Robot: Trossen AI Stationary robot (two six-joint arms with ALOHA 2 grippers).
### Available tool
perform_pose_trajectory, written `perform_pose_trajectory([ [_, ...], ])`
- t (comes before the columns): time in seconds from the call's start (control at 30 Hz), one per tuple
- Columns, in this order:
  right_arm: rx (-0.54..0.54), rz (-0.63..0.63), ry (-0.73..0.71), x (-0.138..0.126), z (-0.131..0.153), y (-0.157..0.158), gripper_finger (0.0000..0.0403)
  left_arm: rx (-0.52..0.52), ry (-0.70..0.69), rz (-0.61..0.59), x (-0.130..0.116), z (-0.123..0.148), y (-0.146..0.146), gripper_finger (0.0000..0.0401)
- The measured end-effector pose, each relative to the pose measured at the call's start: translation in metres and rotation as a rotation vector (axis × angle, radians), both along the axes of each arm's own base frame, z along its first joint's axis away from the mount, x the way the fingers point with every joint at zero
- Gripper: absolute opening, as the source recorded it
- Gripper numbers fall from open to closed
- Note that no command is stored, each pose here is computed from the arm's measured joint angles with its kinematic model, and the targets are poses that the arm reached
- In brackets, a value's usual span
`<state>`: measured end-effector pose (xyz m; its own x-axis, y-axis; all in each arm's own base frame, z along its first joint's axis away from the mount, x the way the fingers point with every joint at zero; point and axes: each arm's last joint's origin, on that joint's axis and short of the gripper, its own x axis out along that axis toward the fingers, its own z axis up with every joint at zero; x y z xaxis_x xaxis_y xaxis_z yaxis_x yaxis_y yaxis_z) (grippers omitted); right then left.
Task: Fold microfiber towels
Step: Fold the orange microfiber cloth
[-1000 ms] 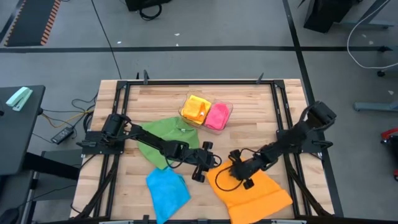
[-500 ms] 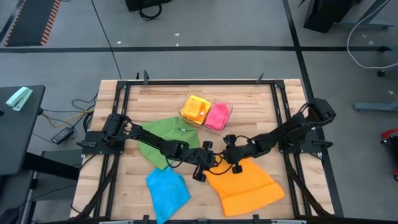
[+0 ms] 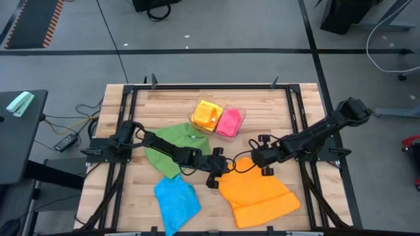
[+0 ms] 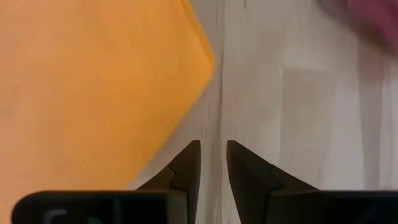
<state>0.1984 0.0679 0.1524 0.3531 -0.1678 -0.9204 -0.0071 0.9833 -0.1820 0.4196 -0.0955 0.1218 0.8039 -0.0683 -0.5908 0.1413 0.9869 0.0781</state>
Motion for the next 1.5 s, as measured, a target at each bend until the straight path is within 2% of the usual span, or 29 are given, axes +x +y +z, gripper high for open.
perform_pose_trajectory([
  [0.17, -0.005, -0.034, 0.066, -0.006, -0.024, -0.002, 0.0087, -0.011, 0.044, 0.018, -0.002, -0.003, 0.002, 0.0041],
  [0.3, 0.013, -0.042, 0.062, -0.005, -0.028, 0.0, 0.0087, -0.013, 0.059, 0.024, -0.002, -0.008, 0.002, 0.0039],
  [0.4, 0.032, -0.009, 0.012, -0.003, -0.026, 0.006, 0.0087, -0.009, 0.082, 0.026, -0.003, -0.014, 0.002, 0.0041],
  [0.67, 0.189, 0.126, -0.123, 0.004, -0.018, 0.03, 0.0088, -0.04, 0.109, 0.062, -0.001, -0.021, 0.007, 0.0035],
  [0.83, 0.234, 0.156, -0.167, 0.006, -0.005, 0.044, 0.0088, -0.037, 0.111, 0.063, -0.001, -0.022, 0.007, 0.0039],
  [0.97, 0.332, 0.222, -0.174, 0.002, -0.001, 0.062, 0.0088, -0.035, 0.117, 0.064, -0.002, -0.022, 0.007, 0.0039],
  [1.13, 0.349, 0.244, -0.169, -0.007, -0.002, 0.076, 0.0088, -0.034, 0.12, 0.065, -0.002, -0.023, 0.007, 0.0031],
  [1.27, 0.252, 0.206, -0.194, -0.01, 0.002, 0.07, 0.0088, -0.034, 0.12, 0.065, -0.002, -0.023, 0.007, 0.0031],
  [1.4, 0.048, 0.138, -0.192, -0.013, 0.007, 0.052, 0.0088, -0.034, 0.121, 0.065, -0.002, -0.023, 0.007, 0.0038],
  [1.5, -0.076, 0.097, -0.116, -0.015, 0.004, 0.034, 0.0088, -0.034, 0.121, 0.065, -0.002, -0.023, 0.007, 0.004],
])
